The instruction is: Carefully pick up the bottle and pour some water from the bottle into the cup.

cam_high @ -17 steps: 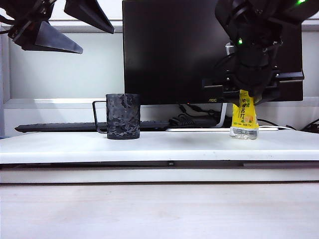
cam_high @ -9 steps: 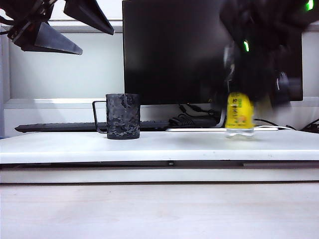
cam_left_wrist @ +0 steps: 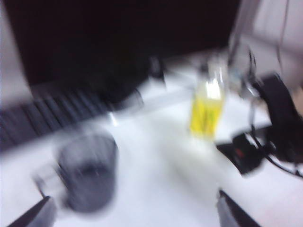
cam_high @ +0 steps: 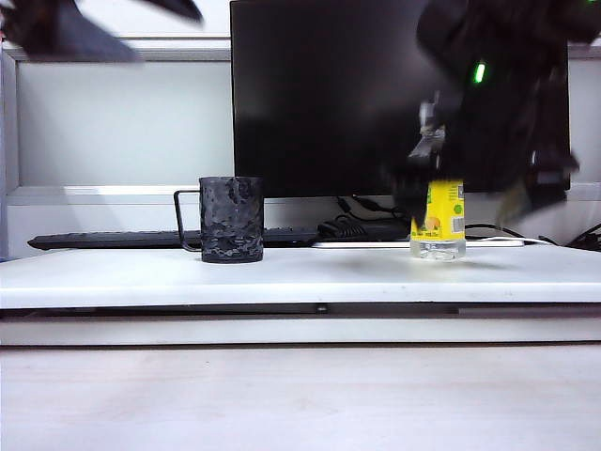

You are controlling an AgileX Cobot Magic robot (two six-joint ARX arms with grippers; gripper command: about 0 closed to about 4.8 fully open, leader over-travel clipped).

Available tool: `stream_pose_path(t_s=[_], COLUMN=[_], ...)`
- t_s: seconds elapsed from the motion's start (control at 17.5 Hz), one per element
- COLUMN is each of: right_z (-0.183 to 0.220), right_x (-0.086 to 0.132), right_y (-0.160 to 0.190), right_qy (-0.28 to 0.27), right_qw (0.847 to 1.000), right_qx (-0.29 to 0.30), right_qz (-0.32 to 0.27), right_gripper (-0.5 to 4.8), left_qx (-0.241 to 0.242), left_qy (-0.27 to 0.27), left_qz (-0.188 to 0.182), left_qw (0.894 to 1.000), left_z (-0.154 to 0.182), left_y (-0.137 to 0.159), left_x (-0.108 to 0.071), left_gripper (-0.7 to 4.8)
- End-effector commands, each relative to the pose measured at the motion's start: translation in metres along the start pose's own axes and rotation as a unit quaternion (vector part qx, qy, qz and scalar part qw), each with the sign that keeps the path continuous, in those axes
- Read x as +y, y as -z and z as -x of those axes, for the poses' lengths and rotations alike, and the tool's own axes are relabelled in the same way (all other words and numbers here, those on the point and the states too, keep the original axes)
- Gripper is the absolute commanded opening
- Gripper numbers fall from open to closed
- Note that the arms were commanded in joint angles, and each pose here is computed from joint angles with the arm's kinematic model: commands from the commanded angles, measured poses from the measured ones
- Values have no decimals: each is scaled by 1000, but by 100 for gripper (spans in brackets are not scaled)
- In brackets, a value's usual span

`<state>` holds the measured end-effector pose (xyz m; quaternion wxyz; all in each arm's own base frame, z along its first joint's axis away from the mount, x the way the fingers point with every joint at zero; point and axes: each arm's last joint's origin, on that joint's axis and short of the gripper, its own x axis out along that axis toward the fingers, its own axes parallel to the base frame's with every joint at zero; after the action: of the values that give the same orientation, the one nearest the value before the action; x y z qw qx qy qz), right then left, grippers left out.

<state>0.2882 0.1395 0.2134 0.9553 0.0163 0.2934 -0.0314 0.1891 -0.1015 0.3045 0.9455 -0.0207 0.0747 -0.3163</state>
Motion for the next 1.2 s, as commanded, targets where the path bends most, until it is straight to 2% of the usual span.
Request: stream_pose_path(t_s=[0.06, 0.23, 0.34, 0.46, 0.57, 0.69, 0.8, 0.92, 1.09, 1.2], right_z=[35, 104, 152, 210, 250, 283, 302, 309, 271, 238], right_x=[-8, -32, -53, -84, -109, -132, -150, -169, -157, -141], right_y=[-23, -50, -58, -55, -42, -19, 6, 43, 64, 67], right_qy=[-17, -66, -91, -109, -130, -159, -171, -139, -137, -145], right_qw=[999, 990, 979, 961, 948, 940, 939, 951, 954, 942], right_qx=[-47, -124, -176, -244, -283, -300, -297, -275, -264, -299], right_qz=[-15, -29, -52, -65, -59, -37, -29, -26, -21, -37], right_gripper=[441, 441, 441, 440, 440, 440, 440, 440, 440, 439], left_qx=[-82, -166, -212, -244, -216, -165, -126, -87, -57, -50], left_qy=[-24, -41, -52, -49, -50, -41, -39, -66, -106, -116], left_qz=[-18, -27, -41, -43, -40, -36, -32, -24, -21, -19], left_qw=[996, 985, 975, 968, 974, 985, 991, 994, 993, 992], left_z=[29, 82, 114, 147, 165, 175, 180, 175, 151, 136], left_y=[-23, -42, -48, -46, -34, -18, -7, 2, 24, 42], left_x=[-5, -15, -20, -26, -29, -30, -31, -28, -20, -15], left_gripper=[479, 479, 479, 479, 479, 479, 479, 479, 479, 479])
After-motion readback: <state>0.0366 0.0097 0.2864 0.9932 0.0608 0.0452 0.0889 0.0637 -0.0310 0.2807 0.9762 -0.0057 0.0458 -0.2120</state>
